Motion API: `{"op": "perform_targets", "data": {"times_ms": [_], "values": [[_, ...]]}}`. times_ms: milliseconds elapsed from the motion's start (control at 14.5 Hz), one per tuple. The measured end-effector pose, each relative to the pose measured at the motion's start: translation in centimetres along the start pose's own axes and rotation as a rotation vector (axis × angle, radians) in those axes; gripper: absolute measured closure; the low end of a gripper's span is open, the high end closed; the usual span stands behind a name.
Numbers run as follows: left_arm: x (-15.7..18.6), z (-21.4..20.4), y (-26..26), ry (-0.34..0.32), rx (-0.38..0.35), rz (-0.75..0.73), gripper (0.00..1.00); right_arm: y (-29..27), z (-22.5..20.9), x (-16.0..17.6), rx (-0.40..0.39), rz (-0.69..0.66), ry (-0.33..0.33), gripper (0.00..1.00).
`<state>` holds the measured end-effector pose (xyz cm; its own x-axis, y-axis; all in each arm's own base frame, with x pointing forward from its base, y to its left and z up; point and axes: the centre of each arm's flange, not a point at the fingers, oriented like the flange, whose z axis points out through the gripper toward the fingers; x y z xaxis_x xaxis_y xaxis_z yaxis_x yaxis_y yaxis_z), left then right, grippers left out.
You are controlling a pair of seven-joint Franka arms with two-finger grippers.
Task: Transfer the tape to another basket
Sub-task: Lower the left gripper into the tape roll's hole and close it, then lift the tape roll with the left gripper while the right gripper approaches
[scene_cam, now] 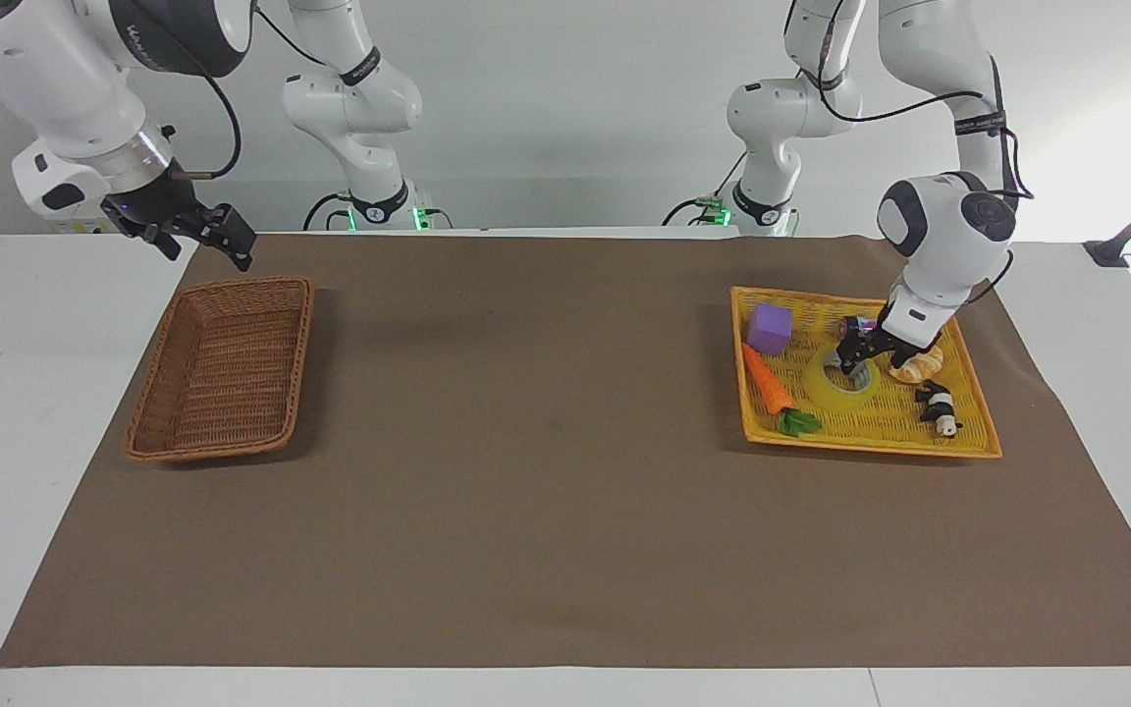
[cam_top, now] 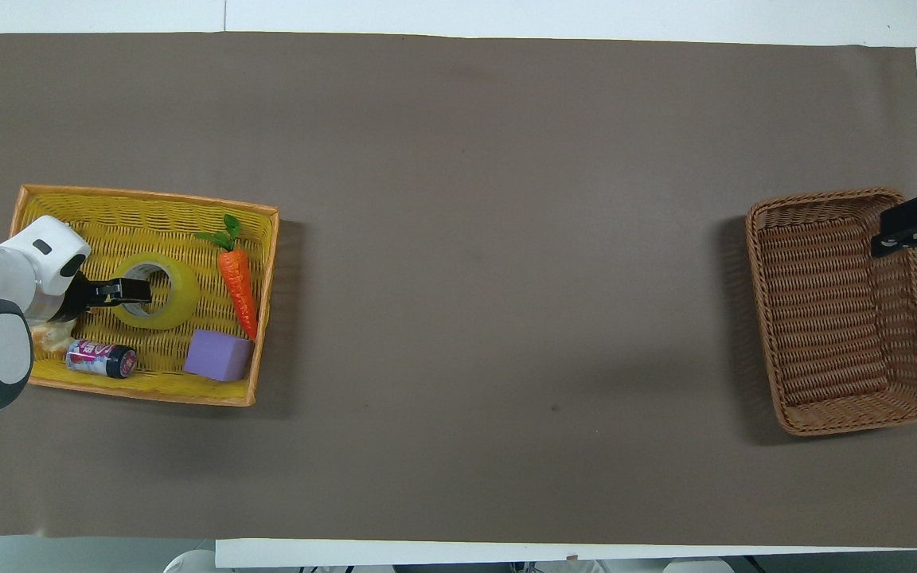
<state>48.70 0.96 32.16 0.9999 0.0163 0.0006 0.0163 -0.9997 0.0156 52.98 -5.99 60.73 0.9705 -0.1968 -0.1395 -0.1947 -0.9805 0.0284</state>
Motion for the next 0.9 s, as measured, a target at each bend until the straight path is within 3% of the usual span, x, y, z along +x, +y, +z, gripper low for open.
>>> {"op": "perform_targets", "data": {"times_ms": [346, 761, 899], "values": [[-1.1, 2.2, 0.1, -0.022, 0.002, 0.002, 0.03, 0.0, 0.0, 0.0, 0.000, 0.000, 0.000, 0.00], [-0.5, 1.6, 0.5, -0.004, 0.001, 0.013, 0.68, 0.0, 0.0, 0.0, 0.000, 0.000, 0.000, 0.00], [0.3, 0.9, 0.5, -0.005, 0.002, 0.013, 0.78, 0.0, 0.0, 0.0, 0.000, 0.000, 0.000, 0.00]]}}
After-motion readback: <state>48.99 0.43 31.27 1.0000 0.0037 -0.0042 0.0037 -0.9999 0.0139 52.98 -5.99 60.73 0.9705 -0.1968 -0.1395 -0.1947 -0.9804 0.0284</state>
